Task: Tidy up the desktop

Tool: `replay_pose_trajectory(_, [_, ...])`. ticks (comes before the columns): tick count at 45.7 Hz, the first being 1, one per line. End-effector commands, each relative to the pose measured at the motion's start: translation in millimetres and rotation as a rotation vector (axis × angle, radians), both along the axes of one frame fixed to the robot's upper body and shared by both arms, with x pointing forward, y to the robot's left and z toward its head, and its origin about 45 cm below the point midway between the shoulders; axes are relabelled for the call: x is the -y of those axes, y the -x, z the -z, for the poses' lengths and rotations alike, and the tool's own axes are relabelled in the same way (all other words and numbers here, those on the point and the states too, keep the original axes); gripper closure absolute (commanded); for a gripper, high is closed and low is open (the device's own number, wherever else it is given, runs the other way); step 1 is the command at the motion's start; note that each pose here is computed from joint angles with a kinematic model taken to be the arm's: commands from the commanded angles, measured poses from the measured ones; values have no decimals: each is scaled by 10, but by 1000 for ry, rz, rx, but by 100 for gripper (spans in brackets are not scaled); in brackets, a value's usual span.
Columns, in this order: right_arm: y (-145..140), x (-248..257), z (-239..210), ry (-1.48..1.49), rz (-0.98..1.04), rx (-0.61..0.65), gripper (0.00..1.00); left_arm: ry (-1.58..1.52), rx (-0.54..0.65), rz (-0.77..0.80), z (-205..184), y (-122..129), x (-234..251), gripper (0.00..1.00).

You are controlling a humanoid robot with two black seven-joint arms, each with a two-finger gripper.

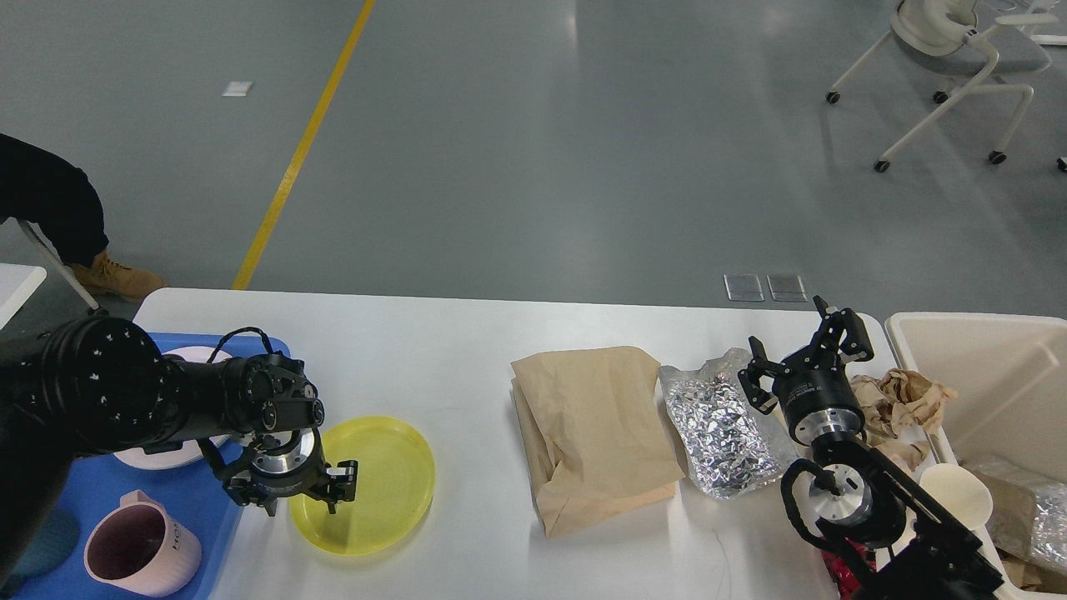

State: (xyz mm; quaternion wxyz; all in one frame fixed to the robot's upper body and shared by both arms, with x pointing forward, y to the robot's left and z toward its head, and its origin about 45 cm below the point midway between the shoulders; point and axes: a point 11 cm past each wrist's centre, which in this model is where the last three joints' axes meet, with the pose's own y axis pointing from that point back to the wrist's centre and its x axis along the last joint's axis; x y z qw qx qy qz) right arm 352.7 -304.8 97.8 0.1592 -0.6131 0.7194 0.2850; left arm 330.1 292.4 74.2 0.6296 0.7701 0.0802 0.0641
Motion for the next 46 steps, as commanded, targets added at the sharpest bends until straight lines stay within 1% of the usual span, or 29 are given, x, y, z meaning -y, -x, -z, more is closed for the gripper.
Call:
replay_pose_trajectory(1, [1,3,2,1,1,0,0,1,1,-4,1,2,-8,54])
replay_pose_trajectory(5, [1,3,2,1,1,0,0,2,-5,-5,17,21,-11,63])
replay_pose_trajectory(9, [-1,0,-2,0,0,1,0,2,-14,-4,24,38,-14,77])
replay_pose_trajectory(15, [-1,-1,0,0,-1,0,0,4,-20,-4,24,44,-9,84])
replay_pose_trajectory(18, [0,2,2,2,0,0,0,4,-23,-3,24,48,-12,91])
replay_pose_trajectory(21, [-1,0,-2,0,0,1,0,4,-29,-5,44,71,-18,94])
replay_pose_trajectory(23, [1,3,2,1,1,0,0,5,-34,-8,58,90,-24,100])
replay_pose_trajectory(34, [-1,-1,0,0,-1,0,0,17,-17,-18,-29,6,-27,100])
replay_pose_trajectory(38, [-1,0,-2,0,0,1,0,24,9,-29,-149,-103,-54,100])
replay_pose_trajectory(43, [-1,0,-2,0,0,1,0,27,47,-80,-306,-213,-217,100])
replay_pose_trajectory(46, [1,3,2,1,1,0,0,41,90,-101,-476,-350,-249,100])
